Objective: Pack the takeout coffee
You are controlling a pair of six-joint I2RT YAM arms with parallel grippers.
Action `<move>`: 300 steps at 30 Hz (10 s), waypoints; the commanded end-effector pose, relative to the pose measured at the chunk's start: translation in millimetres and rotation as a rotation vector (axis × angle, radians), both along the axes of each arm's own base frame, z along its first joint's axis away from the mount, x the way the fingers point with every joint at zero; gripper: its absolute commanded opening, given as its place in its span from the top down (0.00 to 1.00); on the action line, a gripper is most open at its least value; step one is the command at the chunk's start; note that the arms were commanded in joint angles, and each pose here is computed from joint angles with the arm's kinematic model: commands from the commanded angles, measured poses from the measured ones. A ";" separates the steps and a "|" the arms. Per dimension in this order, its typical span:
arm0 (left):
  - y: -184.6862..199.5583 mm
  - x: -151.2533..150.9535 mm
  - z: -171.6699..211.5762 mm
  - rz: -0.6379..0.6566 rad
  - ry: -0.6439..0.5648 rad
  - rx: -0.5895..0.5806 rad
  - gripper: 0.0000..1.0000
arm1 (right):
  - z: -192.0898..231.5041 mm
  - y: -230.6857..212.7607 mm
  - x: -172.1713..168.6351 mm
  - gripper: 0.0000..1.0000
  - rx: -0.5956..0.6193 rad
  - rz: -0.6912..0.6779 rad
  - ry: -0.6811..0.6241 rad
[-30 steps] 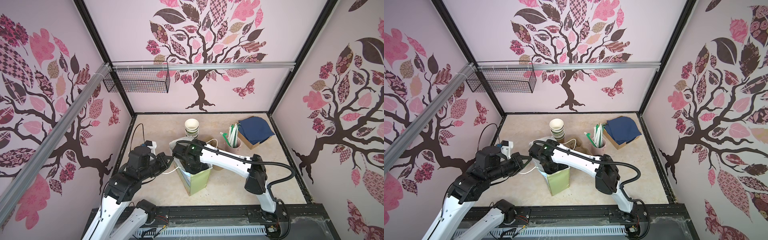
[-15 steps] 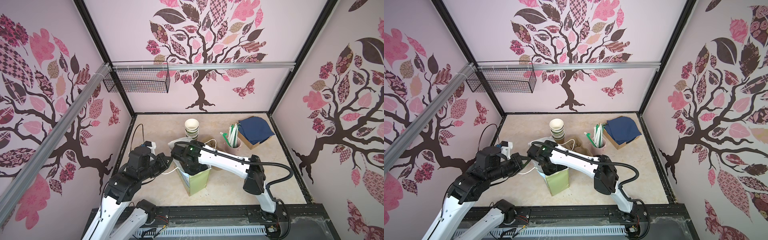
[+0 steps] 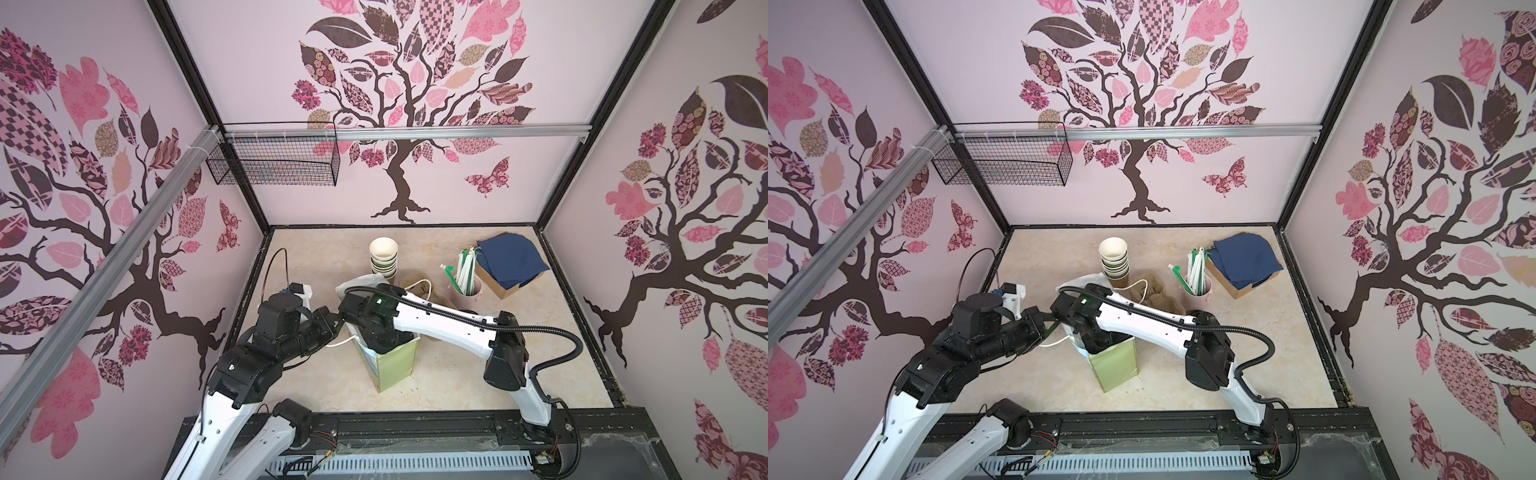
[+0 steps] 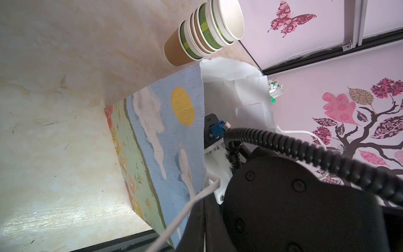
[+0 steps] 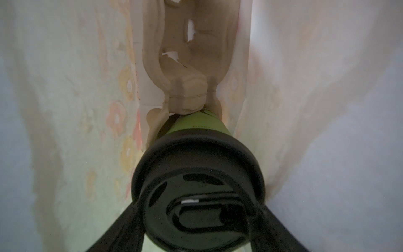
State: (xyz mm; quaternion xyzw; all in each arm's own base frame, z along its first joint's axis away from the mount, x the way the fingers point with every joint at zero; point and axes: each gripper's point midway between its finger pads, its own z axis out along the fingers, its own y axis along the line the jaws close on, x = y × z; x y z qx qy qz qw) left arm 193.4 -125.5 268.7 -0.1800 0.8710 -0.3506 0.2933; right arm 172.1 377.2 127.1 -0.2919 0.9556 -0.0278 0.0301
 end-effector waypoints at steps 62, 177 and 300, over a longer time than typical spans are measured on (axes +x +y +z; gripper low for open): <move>10.8 -4.1 -3.4 0.019 0.001 0.062 1.00 | -149.7 -30.8 -65.0 0.44 -0.249 0.103 0.285; 12.4 -11.2 -8.3 -0.003 0.005 0.079 1.00 | -4.9 20.1 -16.2 0.14 0.026 -0.034 0.074; -0.5 3.4 -14.1 -0.046 -0.104 -0.092 1.00 | 57.0 31.4 1.9 0.19 0.184 -0.119 -0.017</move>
